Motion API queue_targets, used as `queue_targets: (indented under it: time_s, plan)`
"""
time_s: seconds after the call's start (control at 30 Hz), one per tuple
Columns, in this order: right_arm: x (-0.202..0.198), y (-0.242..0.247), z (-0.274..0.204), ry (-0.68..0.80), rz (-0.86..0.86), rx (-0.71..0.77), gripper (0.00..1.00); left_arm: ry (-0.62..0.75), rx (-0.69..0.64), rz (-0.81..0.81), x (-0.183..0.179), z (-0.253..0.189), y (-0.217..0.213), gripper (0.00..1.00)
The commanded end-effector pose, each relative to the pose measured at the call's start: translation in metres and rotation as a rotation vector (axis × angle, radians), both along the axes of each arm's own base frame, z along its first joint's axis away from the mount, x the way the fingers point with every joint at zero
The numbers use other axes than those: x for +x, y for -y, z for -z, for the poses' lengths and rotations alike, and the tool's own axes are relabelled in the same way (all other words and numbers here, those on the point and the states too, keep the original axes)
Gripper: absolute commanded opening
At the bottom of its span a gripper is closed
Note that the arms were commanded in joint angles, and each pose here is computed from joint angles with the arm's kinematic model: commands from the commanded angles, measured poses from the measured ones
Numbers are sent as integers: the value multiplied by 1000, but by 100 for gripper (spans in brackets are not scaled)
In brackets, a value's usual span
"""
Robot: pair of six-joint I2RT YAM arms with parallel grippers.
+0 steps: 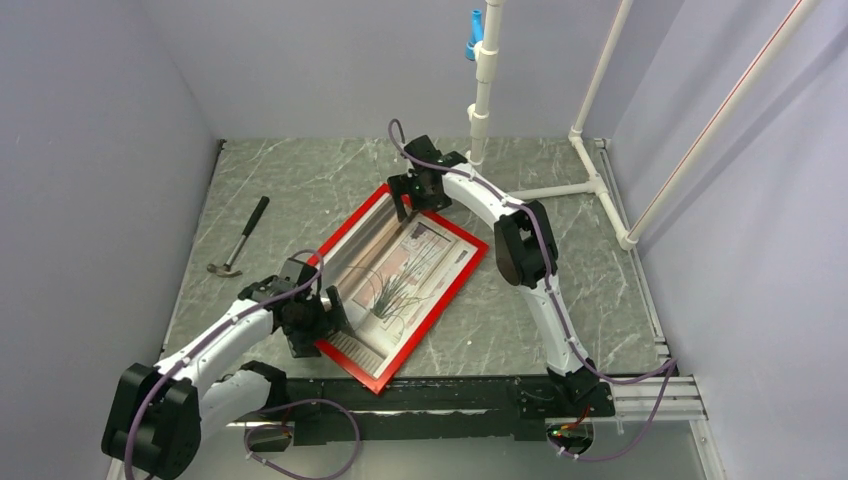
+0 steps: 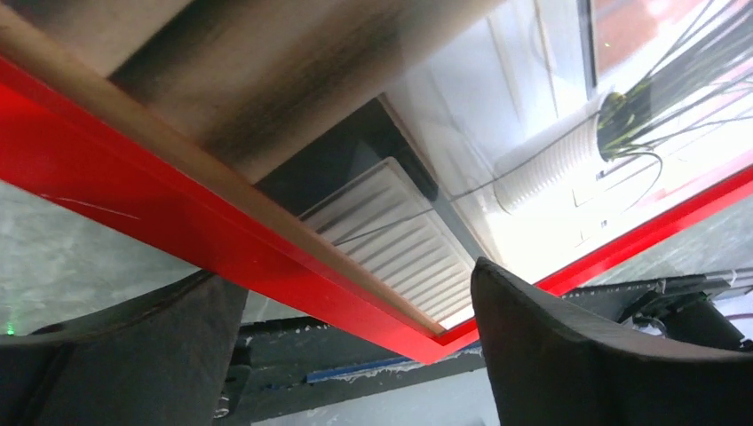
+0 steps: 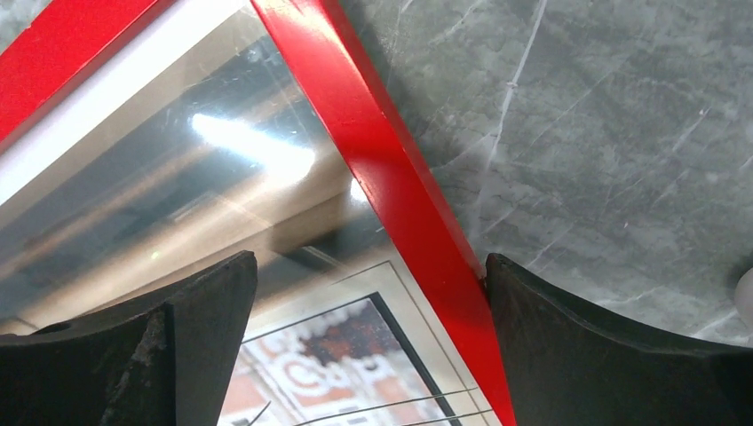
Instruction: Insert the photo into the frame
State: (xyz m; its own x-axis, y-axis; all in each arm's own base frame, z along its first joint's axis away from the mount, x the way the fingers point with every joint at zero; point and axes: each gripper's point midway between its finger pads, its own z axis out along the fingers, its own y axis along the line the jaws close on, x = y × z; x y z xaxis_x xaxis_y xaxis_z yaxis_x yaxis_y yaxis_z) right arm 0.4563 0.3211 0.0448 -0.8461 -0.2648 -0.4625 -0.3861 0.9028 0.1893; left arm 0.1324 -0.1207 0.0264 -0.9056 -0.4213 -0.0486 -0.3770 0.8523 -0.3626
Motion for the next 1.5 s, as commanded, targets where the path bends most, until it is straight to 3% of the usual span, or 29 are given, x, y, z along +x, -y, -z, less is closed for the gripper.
queue_targets:
  time_s: [0.0,0.13,0.3,0.53,0.67,0.97,1.17,1.37,1.47]
  plan:
    - [-29,-30,-32,13,-22,3,100,66,-95,12,12,-23,22,99]
    - [-20,0,-41,78,77,-124,100,120,65,-57,13,-42,-10,99]
    - [-21,15,-63,142,136,-141,100,299,136,-152,36,-85,-30,99]
    - [-33,34,-100,184,205,-142,100,408,218,-70,63,-128,-37,99]
    - [-71,41,-100,86,234,-120,100,468,226,13,83,-147,-29,99]
    - [-204,56,-46,-250,249,-65,99,517,131,69,115,-165,-3,99]
    - [-256,32,-13,-375,240,7,88,474,131,89,116,-154,-3,99]
    - [-258,11,8,-403,227,23,74,465,146,83,110,-149,-12,99]
    - [-257,14,18,-398,220,-15,61,467,146,69,108,-147,-17,99]
